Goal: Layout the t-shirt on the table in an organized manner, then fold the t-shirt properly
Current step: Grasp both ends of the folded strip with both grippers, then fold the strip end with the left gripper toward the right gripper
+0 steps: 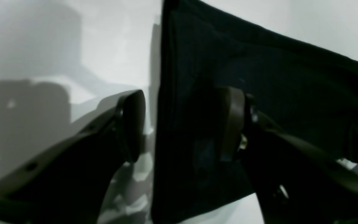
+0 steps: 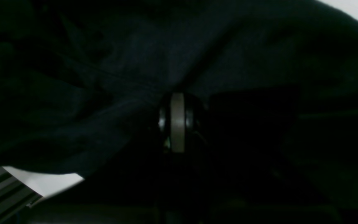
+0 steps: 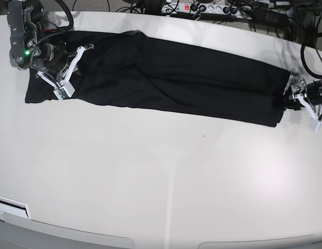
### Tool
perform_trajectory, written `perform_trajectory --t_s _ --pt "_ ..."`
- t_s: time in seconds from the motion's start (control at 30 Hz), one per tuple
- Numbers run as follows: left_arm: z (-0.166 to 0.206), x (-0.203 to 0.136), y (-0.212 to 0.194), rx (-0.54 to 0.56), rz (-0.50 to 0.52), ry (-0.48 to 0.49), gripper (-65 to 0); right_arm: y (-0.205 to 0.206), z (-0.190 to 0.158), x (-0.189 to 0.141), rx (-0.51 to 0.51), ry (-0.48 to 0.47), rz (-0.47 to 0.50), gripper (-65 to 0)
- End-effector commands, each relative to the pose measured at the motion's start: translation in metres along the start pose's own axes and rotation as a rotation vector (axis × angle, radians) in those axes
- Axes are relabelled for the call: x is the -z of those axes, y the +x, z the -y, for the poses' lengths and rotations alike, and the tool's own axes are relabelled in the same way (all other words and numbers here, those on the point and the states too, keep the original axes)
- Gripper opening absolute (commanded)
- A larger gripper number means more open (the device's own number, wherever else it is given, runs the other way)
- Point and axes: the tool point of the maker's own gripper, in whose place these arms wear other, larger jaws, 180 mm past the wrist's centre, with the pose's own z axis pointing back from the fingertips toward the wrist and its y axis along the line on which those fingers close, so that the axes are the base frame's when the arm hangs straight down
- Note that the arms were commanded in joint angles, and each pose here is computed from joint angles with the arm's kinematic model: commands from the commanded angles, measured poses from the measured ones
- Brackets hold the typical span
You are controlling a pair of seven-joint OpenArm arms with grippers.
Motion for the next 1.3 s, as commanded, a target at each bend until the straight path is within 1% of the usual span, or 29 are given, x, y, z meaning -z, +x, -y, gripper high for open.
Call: perform_trajectory --t_s 0.0,0.07,0.13,0.17,0.2,0.23,0.27,0.33,0.37,0.5,0.6,0.7,0.83,0.87,0.93,0.97,1.1,1.13,1.17,1.27 --pt "0.001 0.002 -0.015 0.022 -0.088 0.006 -29.0 -0.003 0.004 -0.001 -0.008 -0.015 -0.022 -65.0" --pt "0.014 0.010 -0.029 0.050 -0.162 -0.030 -29.0 -0.001 0.005 -0.001 -0.009 -0.017 -0.019 -65.0" --pt "0.030 0.015 -0.041 0.099 -0.246 -0.068 -29.0 0.001 0.006 -0.001 -0.005 -0.021 -0.016 -65.0" --pt "0.038 0.018 -0.044 0.127 -0.273 -0.087 -29.5 0.001 0.006 -0.002 -0.003 -0.023 -0.016 -65.0" --pt "0.046 0.020 -0.044 0.157 -0.284 -0.103 -32.4 0.001 0.007 -0.002 -0.004 -0.023 -0.016 -65.0" --pt "0.052 0.022 -0.042 0.184 -0.286 -0.114 -37.2 0.001 0.006 -0.002 -0.003 -0.023 -0.016 -65.0" --pt "0.057 0.023 -0.039 0.206 -0.280 -0.123 -43.4 0.001 0.006 -0.001 -0.003 -0.022 -0.016 -65.0" --pt "0.065 0.024 -0.027 0.238 -0.251 -0.135 -58.4 0.001 0.006 -0.001 -0.006 -0.020 -0.016 -65.0" --pt "0.067 0.023 -0.020 0.248 -0.235 -0.135 -64.6 0.001 0.006 -0.001 -0.008 -0.019 -0.016 -65.0" --pt "0.065 0.017 0.005 0.249 -0.169 -0.123 -65.0 0.010 0.004 -0.006 -0.026 -0.022 0.006 -65.0" --pt "0.053 0.004 0.020 0.238 -0.124 -0.089 -65.0 0.022 0.001 -0.015 -0.058 -0.032 0.030 -65.0" --pt "0.036 -0.014 0.031 0.238 -0.105 -0.040 -65.0 0.035 -0.002 -0.022 -0.084 -0.038 0.066 -65.0" --pt "0.018 -0.035 0.039 0.248 -0.105 0.014 -65.0 0.052 -0.020 -0.029 -0.104 0.043 0.136 -65.0" --pt "0.017 -0.040 0.043 0.243 -0.098 0.011 -65.0 0.055 -0.023 -0.030 -0.101 0.057 0.149 -65.0" --pt "0.024 -0.049 0.049 0.223 -0.081 -0.027 -65.0 0.061 -0.024 -0.031 -0.095 0.068 0.169 -60.7" --pt "0.033 -0.052 0.052 0.213 -0.076 -0.066 -65.0 0.064 -0.024 -0.032 -0.097 0.066 0.173 -59.1" --pt "0.085 -0.059 0.055 0.194 -0.091 -0.287 -65.0 0.072 -0.021 -0.033 -0.103 0.060 0.191 -58.6" --pt "0.089 -0.058 0.048 0.217 -0.136 -0.293 -65.0 0.073 -0.021 -0.034 -0.103 0.060 0.199 -58.6" --pt "0.095 -0.057 0.045 0.237 -0.156 -0.303 -65.0 0.075 -0.022 -0.034 -0.103 0.061 0.209 -58.6" --pt "0.115 -0.048 0.038 0.283 -0.172 -0.350 -65.0 0.079 -0.020 -0.035 -0.107 0.056 0.223 -58.7"
